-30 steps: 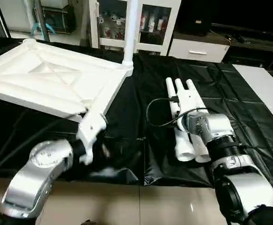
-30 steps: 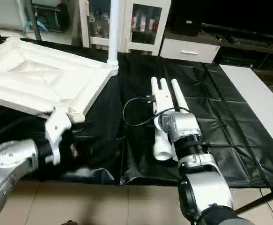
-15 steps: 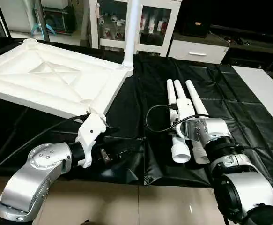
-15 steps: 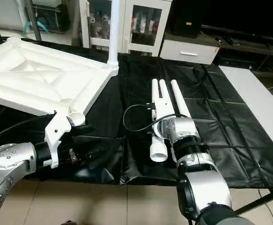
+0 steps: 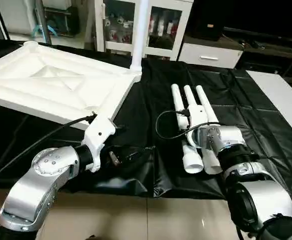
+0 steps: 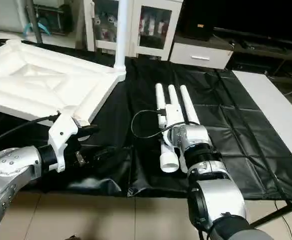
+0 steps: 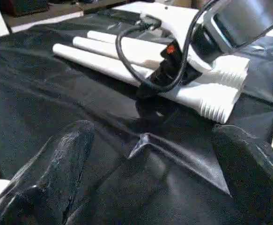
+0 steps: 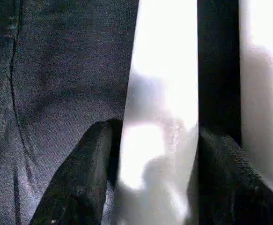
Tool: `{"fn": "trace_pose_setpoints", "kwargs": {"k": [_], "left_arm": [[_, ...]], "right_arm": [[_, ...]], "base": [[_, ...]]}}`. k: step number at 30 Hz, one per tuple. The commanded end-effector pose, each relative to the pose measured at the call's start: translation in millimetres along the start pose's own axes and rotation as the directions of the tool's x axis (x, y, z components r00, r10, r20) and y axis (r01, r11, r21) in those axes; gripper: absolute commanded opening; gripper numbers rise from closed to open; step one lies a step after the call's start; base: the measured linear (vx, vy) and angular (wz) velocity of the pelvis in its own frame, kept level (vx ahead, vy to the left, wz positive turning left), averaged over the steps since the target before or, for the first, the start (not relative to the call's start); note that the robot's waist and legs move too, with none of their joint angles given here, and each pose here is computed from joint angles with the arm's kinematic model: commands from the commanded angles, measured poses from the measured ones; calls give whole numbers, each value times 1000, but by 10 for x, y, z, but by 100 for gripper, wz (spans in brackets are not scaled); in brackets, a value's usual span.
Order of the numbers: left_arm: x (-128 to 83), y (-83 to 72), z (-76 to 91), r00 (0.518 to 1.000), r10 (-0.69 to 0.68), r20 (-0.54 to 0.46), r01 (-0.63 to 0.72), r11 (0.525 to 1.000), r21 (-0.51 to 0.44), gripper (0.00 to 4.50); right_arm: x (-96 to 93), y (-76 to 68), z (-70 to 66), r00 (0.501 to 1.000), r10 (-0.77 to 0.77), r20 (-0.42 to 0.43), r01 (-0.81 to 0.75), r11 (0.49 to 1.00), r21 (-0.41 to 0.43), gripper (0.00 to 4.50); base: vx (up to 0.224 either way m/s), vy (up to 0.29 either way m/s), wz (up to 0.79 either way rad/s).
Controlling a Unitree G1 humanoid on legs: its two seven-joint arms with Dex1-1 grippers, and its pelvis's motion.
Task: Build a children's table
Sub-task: Pick table leg
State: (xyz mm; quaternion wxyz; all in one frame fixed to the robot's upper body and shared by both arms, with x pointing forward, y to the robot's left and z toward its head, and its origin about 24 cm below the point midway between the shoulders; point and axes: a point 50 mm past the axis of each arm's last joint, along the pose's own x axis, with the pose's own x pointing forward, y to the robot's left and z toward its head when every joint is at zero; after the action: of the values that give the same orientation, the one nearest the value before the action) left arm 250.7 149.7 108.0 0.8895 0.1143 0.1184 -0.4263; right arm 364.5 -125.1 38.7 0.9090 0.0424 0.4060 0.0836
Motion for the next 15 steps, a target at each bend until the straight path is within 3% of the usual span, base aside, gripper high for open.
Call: {"fn": "trace_pose_setpoints", "kwargs": {"k": [1,5,11,15], "left_arm": [[1,55,50,1000,27,1,-27,999,23,450],[-3,87,70,999,43,7,-43,999,-3,450],[-32,284,143,982,180,60,-179,984,-21,450],[3,445,333,938,298,176,-271,949,-164,450]], "right_arm": [[17,10,-17,1000,6,-6,-6,1000,23,228],[14,71,31,999,41,25,-43,998,54,190],[-74,204,253,977,162,135,-177,978,108,179],[-316,233,534,910,306,279,-359,919,161,178]], "base": [[0,0,0],[0,0,0],[0,0,0],[0,0,0]]}}
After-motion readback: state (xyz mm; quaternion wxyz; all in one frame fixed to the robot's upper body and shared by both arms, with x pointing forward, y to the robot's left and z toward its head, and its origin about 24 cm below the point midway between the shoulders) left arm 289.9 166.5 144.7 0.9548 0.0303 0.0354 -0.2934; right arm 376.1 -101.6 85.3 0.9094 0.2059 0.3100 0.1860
